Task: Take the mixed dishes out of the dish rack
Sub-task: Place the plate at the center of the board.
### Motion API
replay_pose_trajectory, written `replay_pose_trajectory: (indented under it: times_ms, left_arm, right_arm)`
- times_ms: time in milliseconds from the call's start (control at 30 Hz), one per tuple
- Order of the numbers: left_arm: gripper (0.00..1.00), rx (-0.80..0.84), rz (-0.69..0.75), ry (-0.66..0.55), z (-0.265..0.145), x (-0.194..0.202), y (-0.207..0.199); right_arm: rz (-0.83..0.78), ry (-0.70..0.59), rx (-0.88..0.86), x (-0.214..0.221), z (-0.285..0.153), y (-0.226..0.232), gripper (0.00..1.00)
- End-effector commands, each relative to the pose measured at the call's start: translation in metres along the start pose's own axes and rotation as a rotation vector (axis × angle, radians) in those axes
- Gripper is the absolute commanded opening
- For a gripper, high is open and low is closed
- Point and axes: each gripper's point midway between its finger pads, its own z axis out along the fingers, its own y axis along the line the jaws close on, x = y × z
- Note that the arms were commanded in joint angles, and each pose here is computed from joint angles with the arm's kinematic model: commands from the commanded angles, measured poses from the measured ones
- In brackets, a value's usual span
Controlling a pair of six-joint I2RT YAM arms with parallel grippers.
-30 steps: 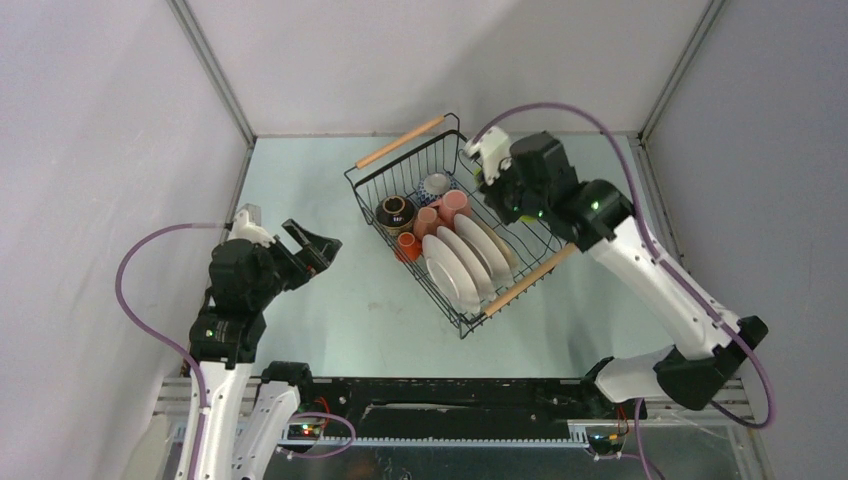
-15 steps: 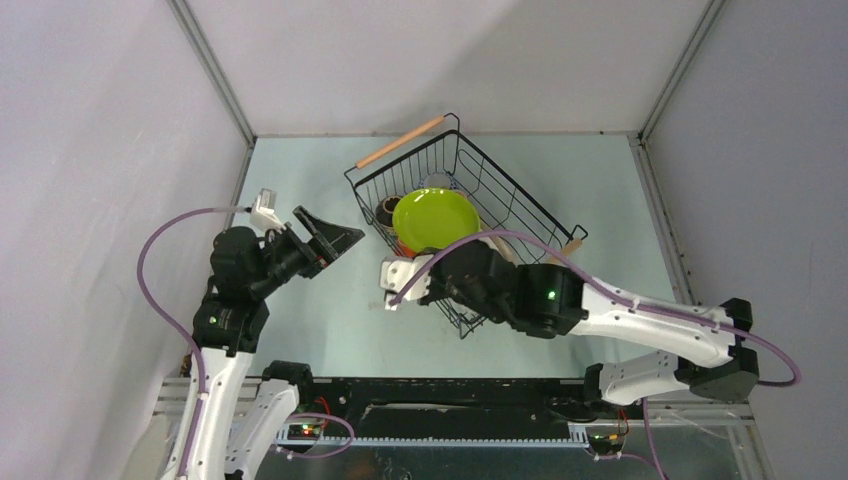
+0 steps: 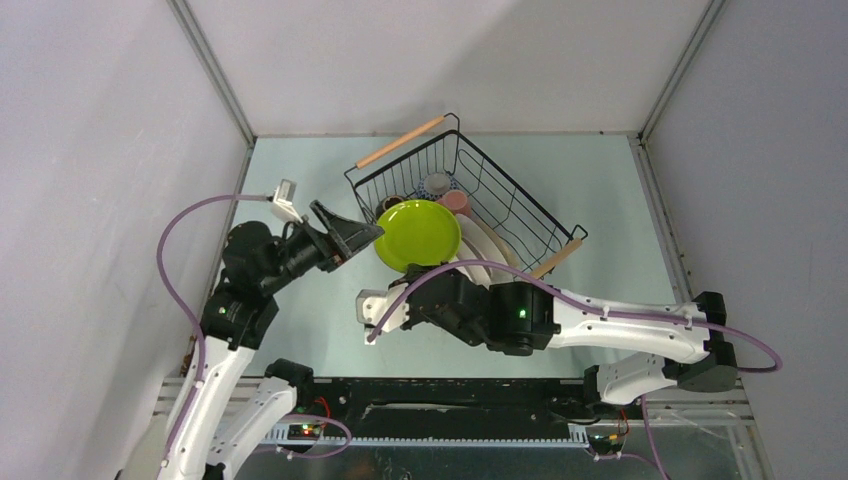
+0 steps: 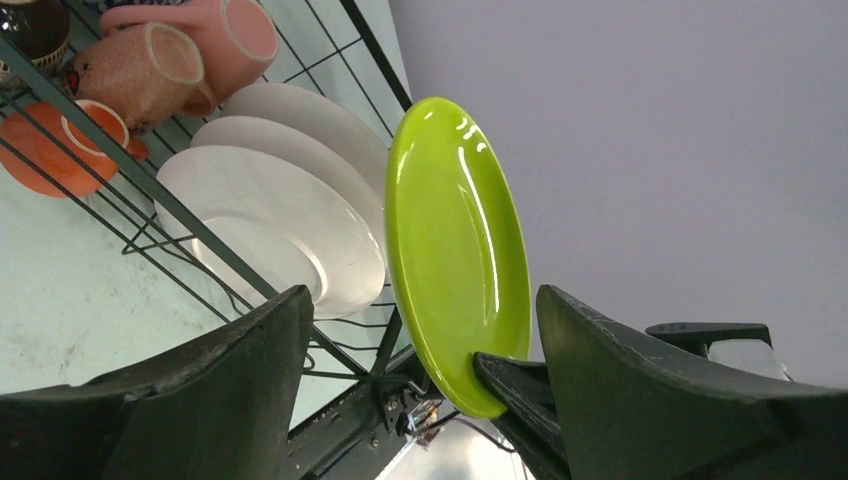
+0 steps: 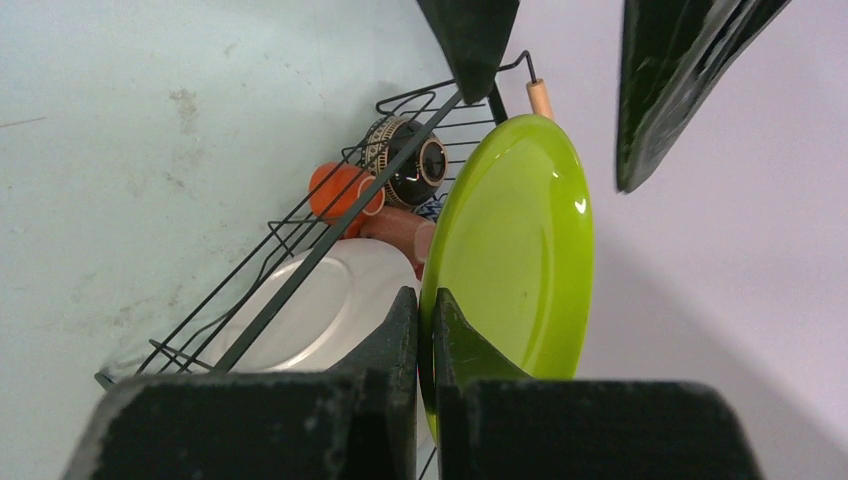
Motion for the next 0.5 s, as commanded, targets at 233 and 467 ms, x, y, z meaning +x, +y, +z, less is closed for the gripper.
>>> replay_pose_trajectory:
  times_ms: [233,467]
  left_arm:
    - [0.36,-0.033,0.065,-0.005,0.018,-0.003,-0.002]
    - [0.0,-0.056,0.088,-0.045,0.022,-0.013,0.002]
  right_arm:
    - [-0.009,-0.03,0.058,-0.013,0.008,-0.012,0.0]
    - [0.048,-0.029,0.049,-0.002,0.012,-0.019,0.26]
